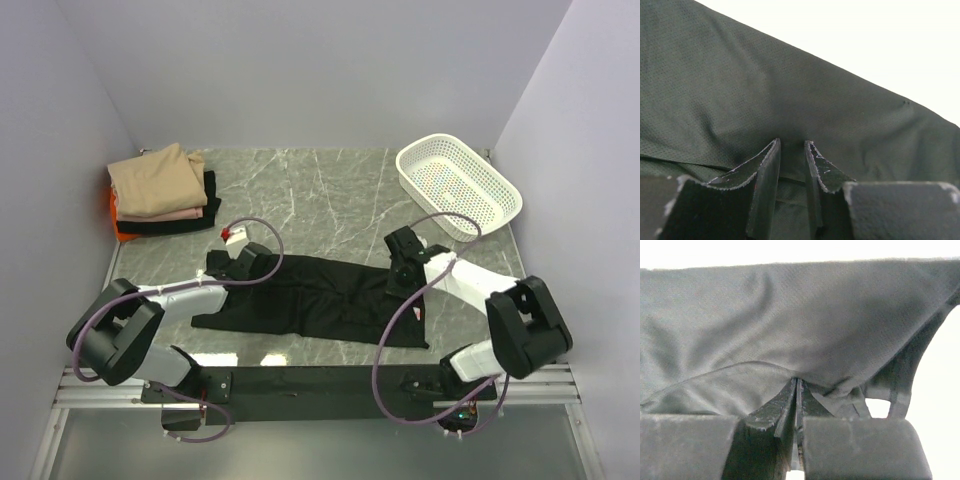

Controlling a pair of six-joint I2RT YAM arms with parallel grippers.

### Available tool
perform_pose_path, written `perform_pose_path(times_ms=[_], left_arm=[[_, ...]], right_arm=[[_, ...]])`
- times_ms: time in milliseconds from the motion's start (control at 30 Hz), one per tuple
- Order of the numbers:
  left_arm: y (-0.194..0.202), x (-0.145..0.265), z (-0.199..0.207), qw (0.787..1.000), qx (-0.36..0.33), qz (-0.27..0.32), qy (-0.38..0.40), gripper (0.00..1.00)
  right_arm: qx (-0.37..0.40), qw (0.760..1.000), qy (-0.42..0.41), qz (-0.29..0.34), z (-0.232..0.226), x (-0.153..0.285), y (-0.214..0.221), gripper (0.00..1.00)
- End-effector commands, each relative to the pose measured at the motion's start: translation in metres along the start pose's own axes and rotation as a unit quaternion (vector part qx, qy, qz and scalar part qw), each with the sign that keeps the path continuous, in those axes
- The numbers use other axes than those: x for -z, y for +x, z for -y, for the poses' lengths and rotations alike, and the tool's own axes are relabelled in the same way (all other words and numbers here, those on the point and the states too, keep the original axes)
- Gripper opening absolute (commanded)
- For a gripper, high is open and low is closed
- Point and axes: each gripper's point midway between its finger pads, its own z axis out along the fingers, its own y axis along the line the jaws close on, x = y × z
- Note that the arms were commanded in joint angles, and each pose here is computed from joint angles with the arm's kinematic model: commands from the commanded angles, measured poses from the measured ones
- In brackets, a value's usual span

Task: Fold and stack the t-shirts
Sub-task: Fold the tshirt

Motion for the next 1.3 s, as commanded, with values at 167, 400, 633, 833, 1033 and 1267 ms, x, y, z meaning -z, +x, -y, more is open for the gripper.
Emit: perform_pose_path(times_ms=[167, 400, 633, 833, 1033, 1267], left_arm=[[0.017, 0.004, -0.022, 0.999, 0.009, -0.016, -0.026, 0.32], [0.031, 0.020, -0.024, 0.998, 0.045, -0.038, 0.004, 0.32], [0.045, 0.037, -0.026, 0.995, 0.087, -0.052, 0.027, 0.32], [0.056, 0.056, -0.008, 0.987, 0.113, -0.077, 0.084, 0.32], [0.069, 0.077, 0.021, 0.979, 0.091, -0.106, 0.152, 0.31], [0.030, 0.114, 0.038, 0.976, 0.092, -0.056, 0.192, 0.32]], right_arm=[[0.022, 1.000, 0.012, 0.003, -0.017, -0.028, -0.039, 0.08], [0.031, 0.999, 0.020, 0.008, -0.036, -0.039, -0.086, 0.08], [0.045, 0.999, 0.014, -0.004, -0.065, -0.063, -0.139, 0.05], [0.051, 0.999, -0.011, 0.012, -0.098, -0.069, -0.191, 0.05], [0.076, 0.994, -0.075, 0.038, -0.145, -0.062, -0.240, 0.05], [0.083, 0.977, -0.130, 0.144, -0.167, 0.010, -0.285, 0.09]])
